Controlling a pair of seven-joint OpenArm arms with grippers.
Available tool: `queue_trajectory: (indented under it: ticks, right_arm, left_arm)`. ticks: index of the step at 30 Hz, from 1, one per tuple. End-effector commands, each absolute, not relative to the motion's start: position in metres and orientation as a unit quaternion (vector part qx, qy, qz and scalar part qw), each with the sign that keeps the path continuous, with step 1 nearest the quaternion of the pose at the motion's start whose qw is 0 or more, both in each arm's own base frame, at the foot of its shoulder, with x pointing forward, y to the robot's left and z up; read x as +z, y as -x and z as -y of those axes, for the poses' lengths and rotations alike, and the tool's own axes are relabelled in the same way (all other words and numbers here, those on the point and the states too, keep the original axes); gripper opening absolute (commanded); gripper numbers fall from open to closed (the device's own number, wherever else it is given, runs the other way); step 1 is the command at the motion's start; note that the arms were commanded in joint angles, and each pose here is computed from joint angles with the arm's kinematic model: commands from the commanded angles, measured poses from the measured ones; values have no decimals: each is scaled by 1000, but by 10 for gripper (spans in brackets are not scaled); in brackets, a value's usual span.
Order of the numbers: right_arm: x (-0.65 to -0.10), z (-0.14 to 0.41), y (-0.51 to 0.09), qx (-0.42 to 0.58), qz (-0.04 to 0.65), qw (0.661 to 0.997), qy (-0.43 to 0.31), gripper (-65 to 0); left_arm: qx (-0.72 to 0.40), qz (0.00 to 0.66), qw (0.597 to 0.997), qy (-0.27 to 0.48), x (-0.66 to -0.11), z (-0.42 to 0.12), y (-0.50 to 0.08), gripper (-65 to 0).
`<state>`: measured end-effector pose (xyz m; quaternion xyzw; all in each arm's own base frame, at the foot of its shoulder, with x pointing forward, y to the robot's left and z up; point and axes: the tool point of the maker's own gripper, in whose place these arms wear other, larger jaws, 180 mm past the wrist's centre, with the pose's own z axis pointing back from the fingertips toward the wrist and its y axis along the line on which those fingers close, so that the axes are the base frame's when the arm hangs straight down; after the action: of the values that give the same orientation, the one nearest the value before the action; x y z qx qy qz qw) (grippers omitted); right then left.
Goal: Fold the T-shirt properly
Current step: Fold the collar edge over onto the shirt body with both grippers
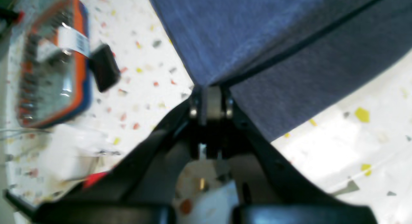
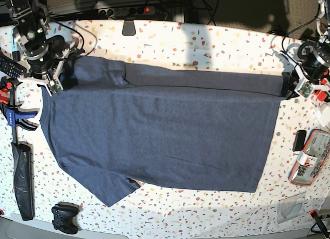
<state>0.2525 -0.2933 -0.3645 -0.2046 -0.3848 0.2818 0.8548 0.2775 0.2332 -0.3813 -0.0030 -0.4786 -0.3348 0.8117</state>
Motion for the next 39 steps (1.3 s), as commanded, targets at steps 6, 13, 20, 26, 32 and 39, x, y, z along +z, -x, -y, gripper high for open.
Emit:
queue_trajectory:
  ticks: [6, 13, 20, 26, 32, 39]
  right_arm:
    - [-368, 309, -268, 265, 385, 858, 214, -650]
    - [-381, 325, -270, 254, 366, 868, 219, -650]
    - [-370, 323, -285, 249, 388, 860, 220, -458]
    - [-367, 320, -287, 231, 394, 865, 207, -429]
    - [-345, 315, -295, 212, 420, 853, 224, -429]
    - [-336, 284, -282, 198, 432, 861, 179, -446]
  left_arm:
    - [-375, 475, 796, 0, -387, -220, -301, -650]
    - [-374, 479, 794, -16, -378, -225, -322, -650]
    - [-372, 479, 795, -20, -376, -226, -325, -576]
    - [-302, 469, 828, -61, -376, -253, -333, -378]
    - [-219, 477, 850, -40, -358, -270, -338, -379]
    - [-134, 519, 840, 87, -337, -251, -327, -380]
